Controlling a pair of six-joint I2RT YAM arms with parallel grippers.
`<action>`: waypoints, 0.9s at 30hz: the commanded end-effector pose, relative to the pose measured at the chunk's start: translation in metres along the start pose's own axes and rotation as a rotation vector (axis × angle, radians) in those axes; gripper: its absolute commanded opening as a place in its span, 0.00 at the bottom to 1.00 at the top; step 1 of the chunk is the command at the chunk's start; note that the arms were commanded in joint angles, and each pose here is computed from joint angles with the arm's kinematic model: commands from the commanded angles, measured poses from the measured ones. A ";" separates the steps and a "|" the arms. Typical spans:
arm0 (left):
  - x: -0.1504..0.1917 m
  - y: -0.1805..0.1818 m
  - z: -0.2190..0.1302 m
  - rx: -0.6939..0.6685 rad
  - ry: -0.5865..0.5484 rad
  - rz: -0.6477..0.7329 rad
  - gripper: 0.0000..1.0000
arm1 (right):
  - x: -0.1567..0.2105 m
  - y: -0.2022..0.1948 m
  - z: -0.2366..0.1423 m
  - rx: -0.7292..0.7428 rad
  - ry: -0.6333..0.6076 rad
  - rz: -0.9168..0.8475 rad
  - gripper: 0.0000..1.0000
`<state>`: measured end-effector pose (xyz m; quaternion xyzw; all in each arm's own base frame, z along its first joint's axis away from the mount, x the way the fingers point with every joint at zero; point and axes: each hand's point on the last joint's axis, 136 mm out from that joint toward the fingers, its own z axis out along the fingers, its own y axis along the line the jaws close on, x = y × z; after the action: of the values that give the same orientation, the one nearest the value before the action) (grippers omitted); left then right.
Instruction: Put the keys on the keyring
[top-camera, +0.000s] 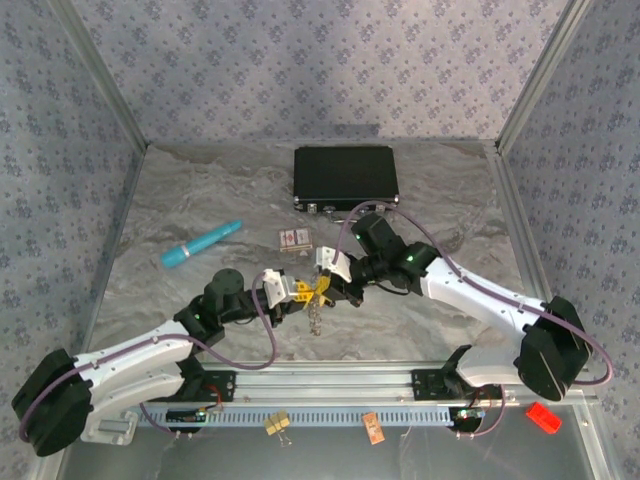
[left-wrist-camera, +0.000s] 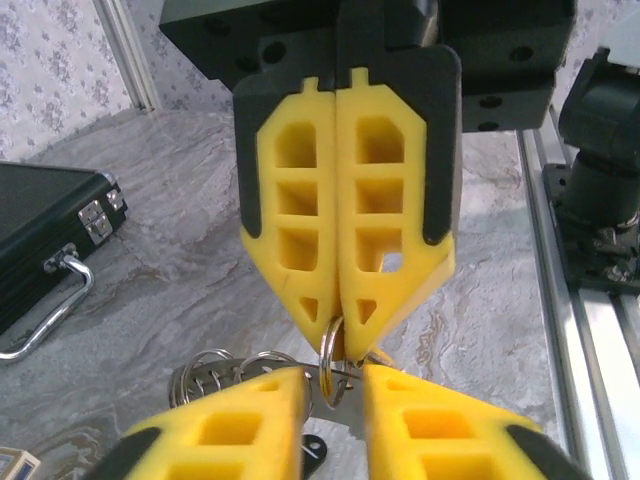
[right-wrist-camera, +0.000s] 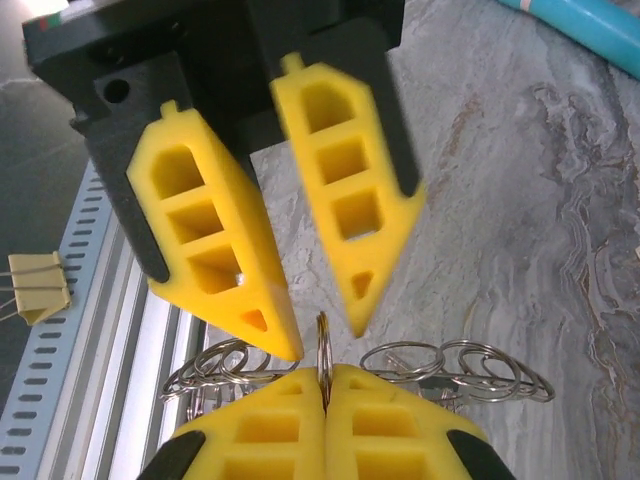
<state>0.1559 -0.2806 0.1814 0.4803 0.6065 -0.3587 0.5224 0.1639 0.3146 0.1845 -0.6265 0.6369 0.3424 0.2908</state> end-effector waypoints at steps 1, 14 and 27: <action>-0.016 0.004 -0.002 -0.015 0.001 0.031 0.28 | -0.003 0.003 -0.004 0.000 0.076 -0.055 0.00; -0.014 -0.004 0.004 0.062 0.069 0.049 0.00 | -0.013 0.016 -0.002 -0.025 0.184 -0.160 0.00; -0.029 0.002 0.002 -0.009 -0.135 -0.040 0.00 | 0.001 0.001 -0.001 -0.010 -0.017 0.025 0.32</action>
<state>0.1555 -0.2837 0.1748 0.4675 0.6197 -0.3735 0.5078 0.1649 0.3046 0.1742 -0.6291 0.6514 0.3205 0.2778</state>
